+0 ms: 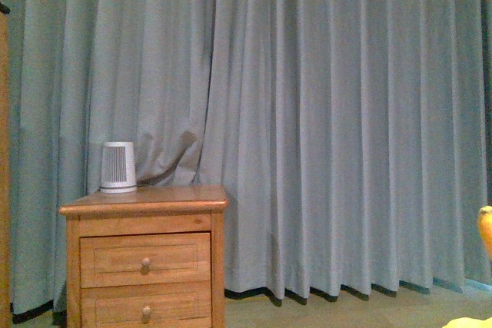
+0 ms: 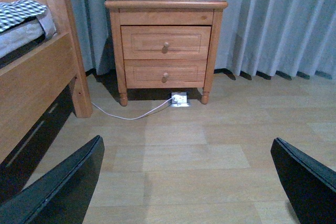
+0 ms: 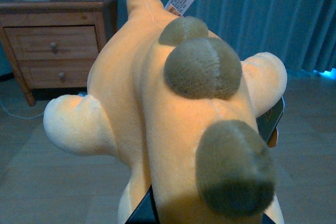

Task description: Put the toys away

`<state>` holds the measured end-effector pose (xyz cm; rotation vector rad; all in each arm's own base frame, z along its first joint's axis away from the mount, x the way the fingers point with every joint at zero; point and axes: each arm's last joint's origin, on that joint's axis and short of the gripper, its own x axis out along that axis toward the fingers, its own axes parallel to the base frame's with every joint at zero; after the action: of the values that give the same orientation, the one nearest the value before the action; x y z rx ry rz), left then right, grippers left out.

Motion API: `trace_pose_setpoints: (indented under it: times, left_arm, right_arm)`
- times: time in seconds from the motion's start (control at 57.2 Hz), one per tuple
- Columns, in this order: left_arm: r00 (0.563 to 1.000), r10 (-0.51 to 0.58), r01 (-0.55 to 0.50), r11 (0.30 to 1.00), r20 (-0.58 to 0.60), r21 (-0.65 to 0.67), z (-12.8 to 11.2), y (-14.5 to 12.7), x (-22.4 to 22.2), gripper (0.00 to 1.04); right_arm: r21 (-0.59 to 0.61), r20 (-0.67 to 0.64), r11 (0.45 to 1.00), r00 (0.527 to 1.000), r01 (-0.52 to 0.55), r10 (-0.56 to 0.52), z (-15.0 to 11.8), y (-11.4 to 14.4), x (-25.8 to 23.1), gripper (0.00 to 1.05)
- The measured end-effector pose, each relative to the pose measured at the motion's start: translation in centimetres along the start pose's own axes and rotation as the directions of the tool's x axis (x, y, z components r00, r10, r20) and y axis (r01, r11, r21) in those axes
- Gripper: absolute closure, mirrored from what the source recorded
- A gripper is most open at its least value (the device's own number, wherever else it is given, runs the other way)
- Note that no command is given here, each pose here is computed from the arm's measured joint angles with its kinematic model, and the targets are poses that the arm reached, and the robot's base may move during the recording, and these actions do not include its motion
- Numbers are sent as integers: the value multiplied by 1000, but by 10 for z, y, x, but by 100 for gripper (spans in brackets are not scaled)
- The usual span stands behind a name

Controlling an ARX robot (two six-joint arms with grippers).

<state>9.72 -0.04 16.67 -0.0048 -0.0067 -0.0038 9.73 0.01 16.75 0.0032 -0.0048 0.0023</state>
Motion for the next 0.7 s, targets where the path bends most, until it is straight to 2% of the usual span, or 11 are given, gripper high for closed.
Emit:
trace_pose_setpoints:
  times: [0.699]
  left_arm:
    - [1000, 0, 0, 1000, 0, 0, 0, 0, 0, 6]
  right_arm:
    - [0, 0, 1000, 1000, 0, 0, 0, 0, 0, 98]
